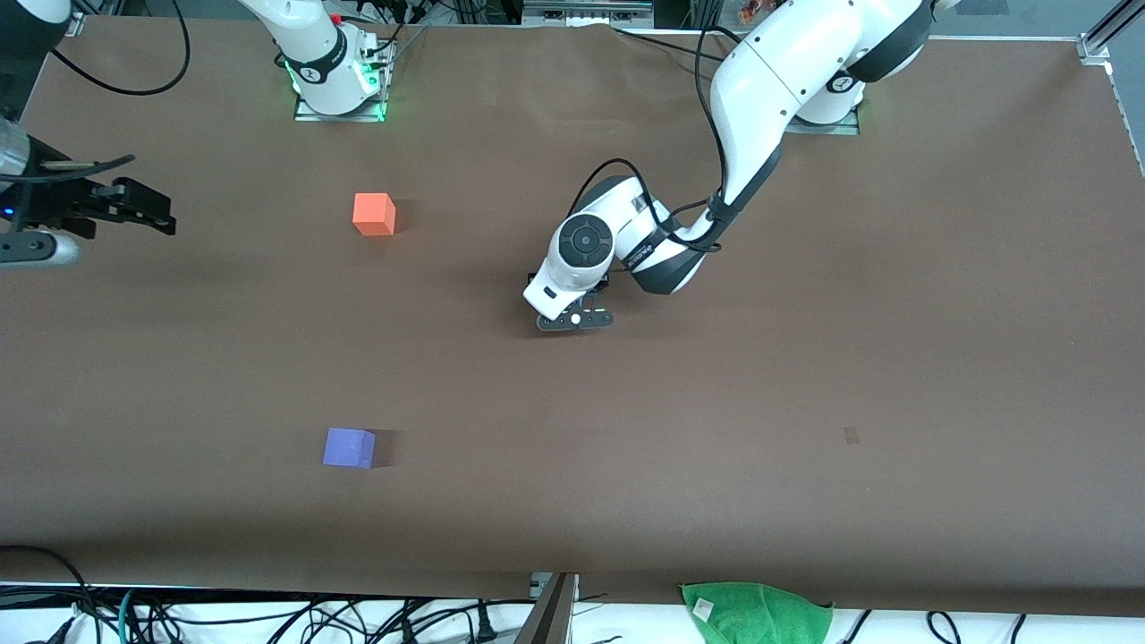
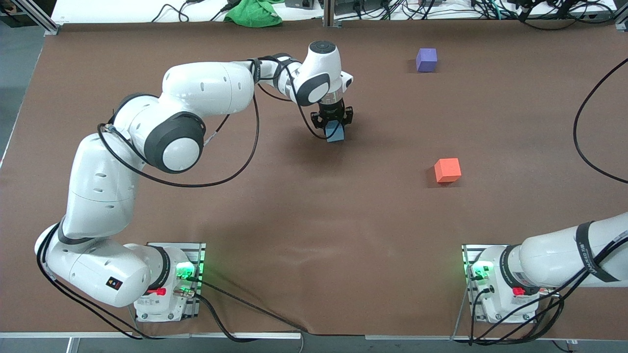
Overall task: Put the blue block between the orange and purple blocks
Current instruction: 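Carry the blue block with the left gripper toward the table middle, then release the blue block with the left gripper while the right gripper approaches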
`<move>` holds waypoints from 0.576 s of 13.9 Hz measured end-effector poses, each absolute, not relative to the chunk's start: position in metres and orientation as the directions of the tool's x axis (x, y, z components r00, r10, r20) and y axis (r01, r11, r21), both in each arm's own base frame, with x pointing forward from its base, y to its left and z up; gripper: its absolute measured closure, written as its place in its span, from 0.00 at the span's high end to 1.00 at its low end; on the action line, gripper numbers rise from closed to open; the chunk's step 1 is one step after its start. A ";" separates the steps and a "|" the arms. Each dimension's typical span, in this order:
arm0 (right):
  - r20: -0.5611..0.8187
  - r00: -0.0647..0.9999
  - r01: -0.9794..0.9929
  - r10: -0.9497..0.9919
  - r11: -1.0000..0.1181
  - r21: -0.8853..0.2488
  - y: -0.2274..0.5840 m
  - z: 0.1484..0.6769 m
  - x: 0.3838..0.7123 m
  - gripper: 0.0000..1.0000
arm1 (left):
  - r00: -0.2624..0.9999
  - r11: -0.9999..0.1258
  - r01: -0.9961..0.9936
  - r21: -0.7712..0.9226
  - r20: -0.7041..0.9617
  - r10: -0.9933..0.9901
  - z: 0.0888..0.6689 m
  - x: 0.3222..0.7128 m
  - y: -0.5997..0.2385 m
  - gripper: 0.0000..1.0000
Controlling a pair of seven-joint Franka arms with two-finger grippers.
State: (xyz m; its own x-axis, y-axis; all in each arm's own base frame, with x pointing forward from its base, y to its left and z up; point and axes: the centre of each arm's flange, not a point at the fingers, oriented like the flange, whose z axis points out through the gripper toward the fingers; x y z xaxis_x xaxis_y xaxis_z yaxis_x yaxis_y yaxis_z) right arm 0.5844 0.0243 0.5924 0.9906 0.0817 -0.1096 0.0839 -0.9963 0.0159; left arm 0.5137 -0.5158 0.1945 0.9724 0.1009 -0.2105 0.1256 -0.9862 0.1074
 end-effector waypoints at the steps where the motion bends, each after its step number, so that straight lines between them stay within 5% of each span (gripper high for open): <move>1: -0.118 0.989 0.089 0.086 -0.996 0.015 0.027 0.587 0.587 1.00 | 0.974 -0.986 0.127 0.111 -0.201 0.103 0.198 0.518 -0.514 0.81; 3: -0.145 0.985 0.100 0.097 -0.995 0.013 0.033 0.571 0.592 1.00 | 0.977 -0.985 0.127 0.115 -0.189 0.104 0.209 0.524 -0.514 0.99; 8: -0.198 0.967 0.163 0.159 -0.987 0.004 0.073 0.535 0.603 1.00 | 0.973 -0.993 0.115 -0.002 -0.199 0.113 0.322 0.540 -0.477 1.00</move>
State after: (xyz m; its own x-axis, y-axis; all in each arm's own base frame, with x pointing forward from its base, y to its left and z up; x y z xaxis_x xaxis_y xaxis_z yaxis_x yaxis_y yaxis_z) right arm 0.6029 0.0730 0.5351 0.9672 0.1590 -0.1983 0.1629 -0.9866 0.0036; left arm 0.5396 -0.4771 0.3215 0.9735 0.1128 -0.1990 0.1148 -0.9934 -0.0016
